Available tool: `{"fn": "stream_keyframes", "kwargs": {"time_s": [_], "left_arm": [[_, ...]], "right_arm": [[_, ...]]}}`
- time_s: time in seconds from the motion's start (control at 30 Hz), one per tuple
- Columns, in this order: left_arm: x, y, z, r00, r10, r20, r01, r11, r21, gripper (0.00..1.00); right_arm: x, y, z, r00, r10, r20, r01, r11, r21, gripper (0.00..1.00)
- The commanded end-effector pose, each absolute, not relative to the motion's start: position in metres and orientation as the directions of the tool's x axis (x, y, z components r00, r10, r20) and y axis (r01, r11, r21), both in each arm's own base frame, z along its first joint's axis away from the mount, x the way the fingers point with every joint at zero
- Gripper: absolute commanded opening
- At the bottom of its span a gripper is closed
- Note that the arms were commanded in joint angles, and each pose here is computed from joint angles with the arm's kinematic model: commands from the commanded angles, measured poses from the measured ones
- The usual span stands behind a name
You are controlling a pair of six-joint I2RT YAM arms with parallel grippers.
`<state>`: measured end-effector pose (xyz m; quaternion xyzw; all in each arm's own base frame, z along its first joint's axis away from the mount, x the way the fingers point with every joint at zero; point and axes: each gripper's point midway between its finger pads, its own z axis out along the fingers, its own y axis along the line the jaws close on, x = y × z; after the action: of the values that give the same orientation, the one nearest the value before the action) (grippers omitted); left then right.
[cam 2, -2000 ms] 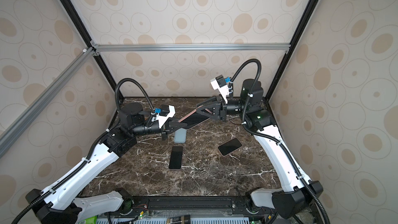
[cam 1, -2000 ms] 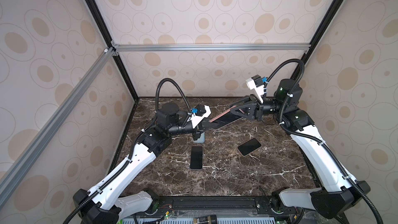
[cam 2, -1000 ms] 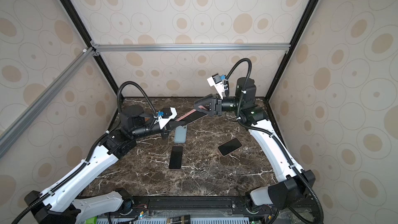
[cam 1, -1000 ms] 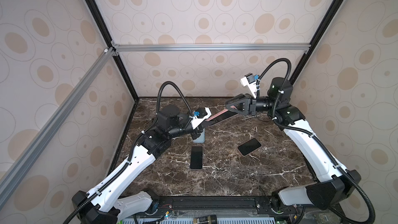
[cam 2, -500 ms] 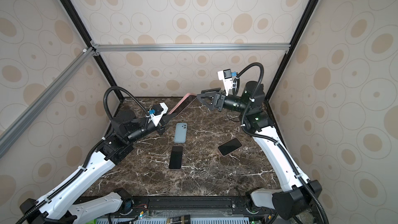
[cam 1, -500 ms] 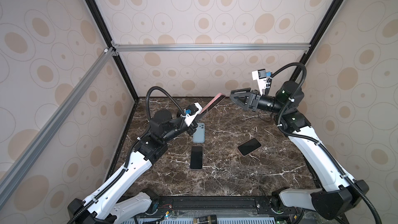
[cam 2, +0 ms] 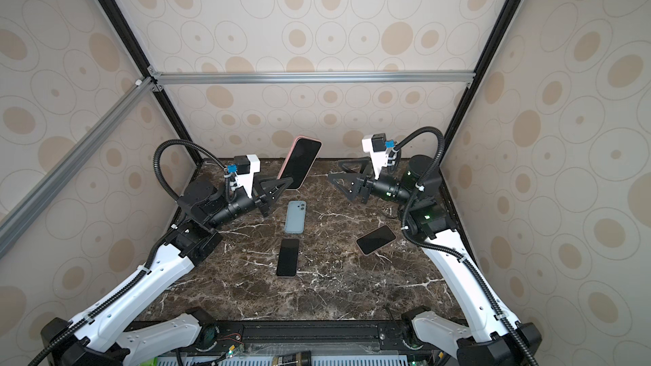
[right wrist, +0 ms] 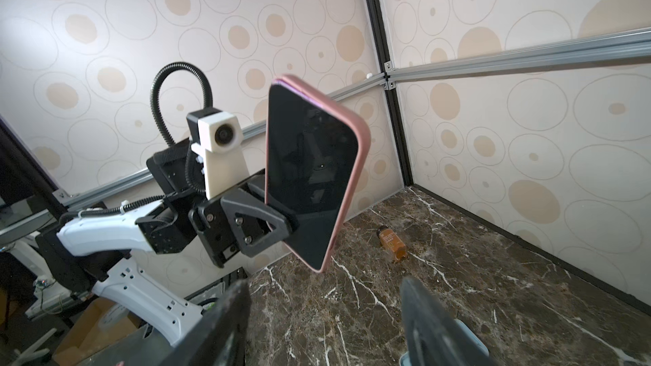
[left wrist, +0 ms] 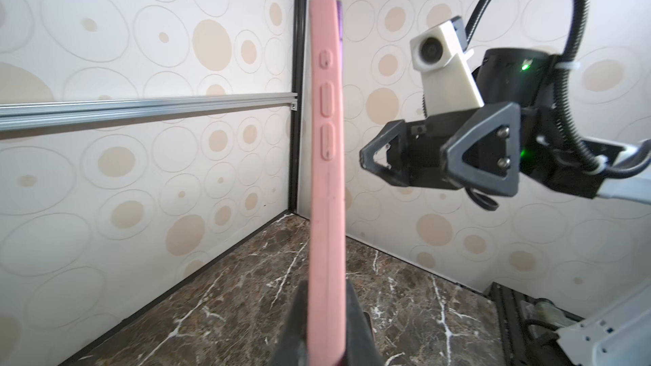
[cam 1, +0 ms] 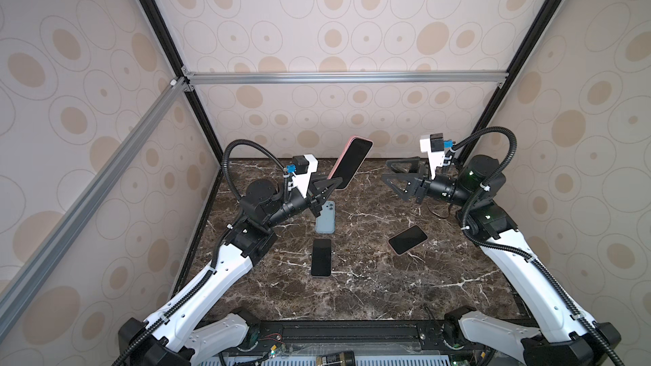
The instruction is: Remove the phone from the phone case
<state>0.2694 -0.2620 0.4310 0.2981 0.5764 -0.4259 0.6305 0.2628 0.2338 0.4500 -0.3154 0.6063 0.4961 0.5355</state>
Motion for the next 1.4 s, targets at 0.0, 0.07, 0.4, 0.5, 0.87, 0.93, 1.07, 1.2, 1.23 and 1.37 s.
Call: {"fn": "stream_keyframes", "kwargs": {"time_s": [0.0, 0.07, 0.4, 0.5, 0.87, 0.93, 1.07, 1.2, 1.23, 1.37], "left_arm": [[0.231, -0.262, 0.499, 0.021, -0.350, -0.937, 0.960, 0.269, -0.079, 0.00], [0.226, -0.264, 0.501, 0.010, -0.364, -0.931, 0.971, 0.226, -0.078, 0.00], [0.205, -0.269, 0.506, -0.045, -0.404, -0.914, 0.996, 0.055, -0.073, 0.00], [0.203, -0.271, 0.505, -0.054, -0.401, -0.915, 0.997, 0.032, -0.073, 0.00], [0.203, -0.274, 0.501, -0.064, -0.385, -0.921, 0.997, 0.008, -0.073, 0.00], [0.202, -0.275, 0.502, -0.067, -0.380, -0.922, 0.997, 0.002, -0.073, 0.00], [0.202, -0.275, 0.500, -0.067, -0.377, -0.924, 0.997, 0.003, -0.073, 0.00], [0.201, -0.274, 0.502, -0.062, -0.383, -0.922, 0.998, 0.003, -0.069, 0.00], [0.201, -0.275, 0.501, -0.065, -0.383, -0.922, 0.998, -0.001, -0.070, 0.00], [0.201, -0.274, 0.502, -0.072, -0.391, -0.917, 0.997, -0.010, -0.074, 0.00]], "right_arm": [[0.242, 0.245, 0.456, -0.137, 0.112, -0.984, -0.965, 0.207, 0.158, 0.66], [0.237, 0.251, 0.454, -0.121, 0.091, -0.988, -0.975, 0.178, 0.136, 0.65], [0.217, 0.273, 0.457, -0.051, 0.084, -0.995, -0.996, 0.066, 0.057, 0.58], [0.213, 0.276, 0.460, -0.028, 0.091, -0.995, -0.998, 0.053, 0.033, 0.54], [0.207, 0.284, 0.466, 0.013, 0.098, -0.995, -1.000, 0.028, -0.011, 0.45], [0.206, 0.287, 0.465, 0.009, 0.097, -0.995, -1.000, 0.023, -0.007, 0.44], [0.206, 0.290, 0.465, 0.003, 0.093, -0.996, -1.000, 0.014, -0.001, 0.41], [0.208, 0.291, 0.468, 0.002, 0.100, -0.995, -1.000, 0.022, 0.000, 0.39], [0.208, 0.292, 0.469, -0.001, 0.105, -0.994, -1.000, 0.021, 0.003, 0.39], [0.207, 0.295, 0.471, -0.004, 0.120, -0.993, -1.000, 0.021, 0.007, 0.38]]}}
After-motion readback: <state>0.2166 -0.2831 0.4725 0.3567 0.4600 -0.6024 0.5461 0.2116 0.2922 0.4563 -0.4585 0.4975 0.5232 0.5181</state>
